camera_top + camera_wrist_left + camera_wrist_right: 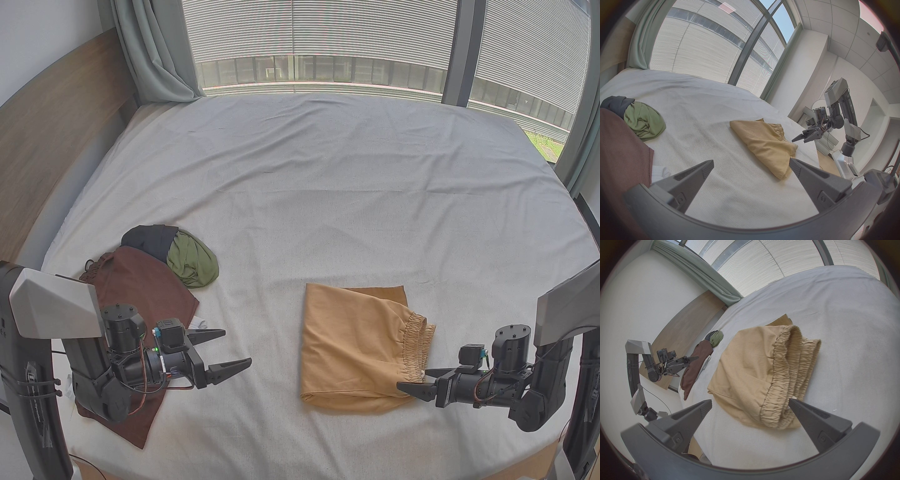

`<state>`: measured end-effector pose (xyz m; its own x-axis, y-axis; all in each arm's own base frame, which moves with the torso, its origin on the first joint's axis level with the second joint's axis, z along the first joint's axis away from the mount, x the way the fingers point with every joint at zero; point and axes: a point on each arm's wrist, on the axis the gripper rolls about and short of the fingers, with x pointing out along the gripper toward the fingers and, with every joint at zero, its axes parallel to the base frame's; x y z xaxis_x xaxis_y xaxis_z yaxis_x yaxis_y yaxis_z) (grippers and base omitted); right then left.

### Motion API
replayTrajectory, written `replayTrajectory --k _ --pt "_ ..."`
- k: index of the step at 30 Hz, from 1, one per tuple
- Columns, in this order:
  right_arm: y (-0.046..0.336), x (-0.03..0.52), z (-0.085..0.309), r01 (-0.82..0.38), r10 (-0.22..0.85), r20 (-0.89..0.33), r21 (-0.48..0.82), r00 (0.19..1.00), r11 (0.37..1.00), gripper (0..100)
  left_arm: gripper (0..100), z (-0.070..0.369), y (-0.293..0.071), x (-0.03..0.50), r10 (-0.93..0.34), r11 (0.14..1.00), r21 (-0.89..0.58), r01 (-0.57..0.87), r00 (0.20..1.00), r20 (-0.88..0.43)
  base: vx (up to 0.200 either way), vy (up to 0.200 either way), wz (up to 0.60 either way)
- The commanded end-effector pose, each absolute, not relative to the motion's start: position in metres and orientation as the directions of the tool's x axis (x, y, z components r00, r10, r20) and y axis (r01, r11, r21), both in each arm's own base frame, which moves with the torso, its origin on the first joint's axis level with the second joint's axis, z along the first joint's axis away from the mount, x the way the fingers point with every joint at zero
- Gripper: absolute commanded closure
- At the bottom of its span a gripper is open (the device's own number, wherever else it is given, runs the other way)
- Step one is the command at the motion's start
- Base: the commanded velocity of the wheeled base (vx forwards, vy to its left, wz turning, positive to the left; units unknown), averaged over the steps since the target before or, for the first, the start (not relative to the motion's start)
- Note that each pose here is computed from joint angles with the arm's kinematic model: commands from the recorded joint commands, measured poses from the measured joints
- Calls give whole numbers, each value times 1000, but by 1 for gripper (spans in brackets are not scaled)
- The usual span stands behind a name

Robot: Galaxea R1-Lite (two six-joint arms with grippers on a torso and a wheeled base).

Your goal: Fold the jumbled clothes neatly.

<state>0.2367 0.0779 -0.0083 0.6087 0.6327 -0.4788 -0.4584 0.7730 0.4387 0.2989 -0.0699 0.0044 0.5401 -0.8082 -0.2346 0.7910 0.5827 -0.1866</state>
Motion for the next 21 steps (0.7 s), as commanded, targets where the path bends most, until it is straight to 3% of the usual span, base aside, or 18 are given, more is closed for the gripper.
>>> replayTrajectory --k 1,21 --pt "72 237 -9 -440 617 -484 437 620 785 0 0 4 -71 297 -810 580 -197 790 535 -240 0 0 0" --pt "68 247 -41 -371 587 -550 460 594 807 0 0 -5 -72 297 -811 578 -202 791 527 -256 0 0 0"
